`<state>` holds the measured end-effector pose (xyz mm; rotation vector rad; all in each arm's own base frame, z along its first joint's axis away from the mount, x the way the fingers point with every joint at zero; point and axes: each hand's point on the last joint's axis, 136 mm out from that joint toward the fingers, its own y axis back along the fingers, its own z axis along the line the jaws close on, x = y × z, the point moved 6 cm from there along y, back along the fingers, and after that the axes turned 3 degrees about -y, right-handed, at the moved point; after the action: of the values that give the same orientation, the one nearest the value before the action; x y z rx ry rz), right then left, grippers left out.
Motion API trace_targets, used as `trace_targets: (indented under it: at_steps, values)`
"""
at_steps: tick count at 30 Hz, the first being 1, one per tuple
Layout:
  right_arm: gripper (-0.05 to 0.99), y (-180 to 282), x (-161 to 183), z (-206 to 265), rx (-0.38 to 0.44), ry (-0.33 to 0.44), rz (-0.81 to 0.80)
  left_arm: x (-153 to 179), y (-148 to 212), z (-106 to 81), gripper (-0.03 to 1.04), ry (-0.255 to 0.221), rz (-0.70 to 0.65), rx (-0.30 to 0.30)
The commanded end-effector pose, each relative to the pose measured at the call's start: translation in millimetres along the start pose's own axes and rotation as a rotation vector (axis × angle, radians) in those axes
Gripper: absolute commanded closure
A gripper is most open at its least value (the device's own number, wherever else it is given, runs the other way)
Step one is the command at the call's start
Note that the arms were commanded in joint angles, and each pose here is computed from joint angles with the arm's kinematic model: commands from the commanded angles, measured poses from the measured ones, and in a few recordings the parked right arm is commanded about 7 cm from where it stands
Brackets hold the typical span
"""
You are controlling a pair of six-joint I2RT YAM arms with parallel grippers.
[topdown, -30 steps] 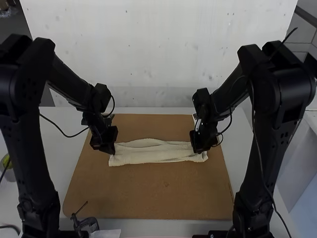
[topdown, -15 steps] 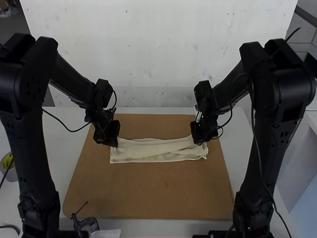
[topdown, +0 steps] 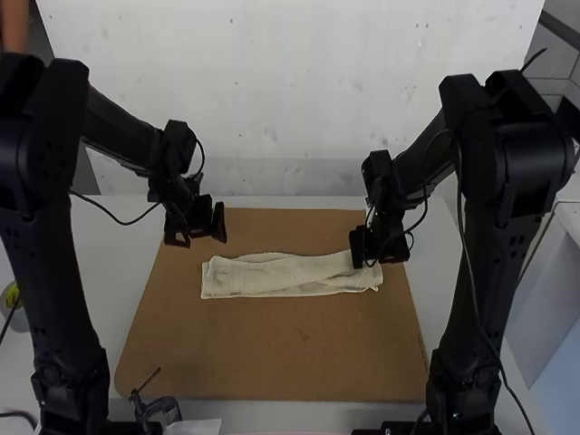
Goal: Fold the towel.
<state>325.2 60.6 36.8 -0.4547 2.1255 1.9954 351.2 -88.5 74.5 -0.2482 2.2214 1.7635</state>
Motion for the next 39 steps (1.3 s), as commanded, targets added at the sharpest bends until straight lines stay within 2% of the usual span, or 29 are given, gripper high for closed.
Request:
trace_targets:
  at_steps: [1, 8, 18, 19, 23, 27, 34, 39]
  values:
    - [0.08, 17, -16, -5, -0.044, -0.085, -0.032, -27, 39, -3.7, 0.0, 0.01, -0.136, 0.035]
    - [0.08, 6, -5, -4, -0.109, -0.183, 0.119, -32, 61, 0.7, 0.0, 0.022, -0.192, 0.035]
    - [0.1, -32, 4, -3, -0.171, -0.268, 0.272, -38, 90, 12.5, 0.0, 0.05, -0.27, 0.04]
    - [0.16, -35, 6, -3, -0.175, -0.272, 0.292, -39, 92, 15.9, 0.0, 0.058, -0.277, 0.038]
    - [0.6, -42, 6, -2, -0.173, -0.279, 0.315, -39, 102, 25.1, 0.0, 0.078, -0.303, 0.034]
    - [0.91, -43, 6, 0, -0.172, -0.269, 0.317, -39, 107, 33.9, 0.0, 0.104, -0.31, 0.049]
    - [0.92, -42, 7, 3, -0.171, -0.26, 0.321, -33, 105, 38.8, 0.0, 0.12, -0.284, 0.053]
    - [0.92, -40, 3, -15, -0.166, -0.293, 0.305, -30, 104, 38.7, 0.0, 0.12, -0.274, 0.057]
